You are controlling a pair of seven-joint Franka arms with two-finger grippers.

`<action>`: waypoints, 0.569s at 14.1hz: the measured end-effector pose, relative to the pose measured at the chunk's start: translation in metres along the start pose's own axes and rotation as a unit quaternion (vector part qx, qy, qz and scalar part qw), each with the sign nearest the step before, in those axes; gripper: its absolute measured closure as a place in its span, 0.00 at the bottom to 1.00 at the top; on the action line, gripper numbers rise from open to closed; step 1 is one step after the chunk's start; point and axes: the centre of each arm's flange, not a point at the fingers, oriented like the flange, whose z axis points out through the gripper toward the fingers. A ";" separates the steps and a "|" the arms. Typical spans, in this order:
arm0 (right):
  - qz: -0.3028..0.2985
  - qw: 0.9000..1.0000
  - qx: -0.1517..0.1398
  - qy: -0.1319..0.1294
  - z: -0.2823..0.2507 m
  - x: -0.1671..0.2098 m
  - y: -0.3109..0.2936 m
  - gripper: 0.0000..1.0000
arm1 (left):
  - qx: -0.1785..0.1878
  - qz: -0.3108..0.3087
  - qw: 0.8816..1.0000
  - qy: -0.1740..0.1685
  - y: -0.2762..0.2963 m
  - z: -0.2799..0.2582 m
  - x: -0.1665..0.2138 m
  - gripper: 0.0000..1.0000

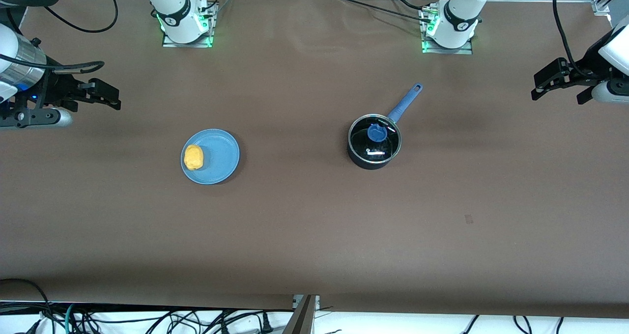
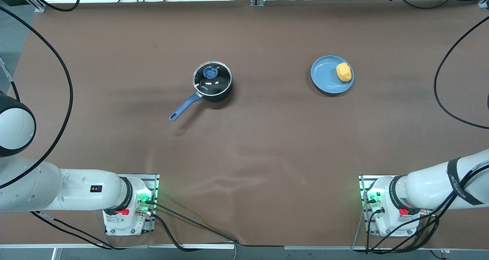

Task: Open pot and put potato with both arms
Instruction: 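Start moving the left gripper from rest toward the pot lid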

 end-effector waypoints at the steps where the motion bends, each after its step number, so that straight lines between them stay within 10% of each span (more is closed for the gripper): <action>1: 0.000 1.000 0.000 0.000 0.000 0.000 0.000 0.00 | 0.000 0.000 1.000 0.000 0.000 0.000 0.000 0.00; 8: 0.000 1.000 0.000 0.000 0.000 0.000 0.000 0.00 | 0.000 -0.001 1.000 -0.004 0.004 0.003 0.001 0.00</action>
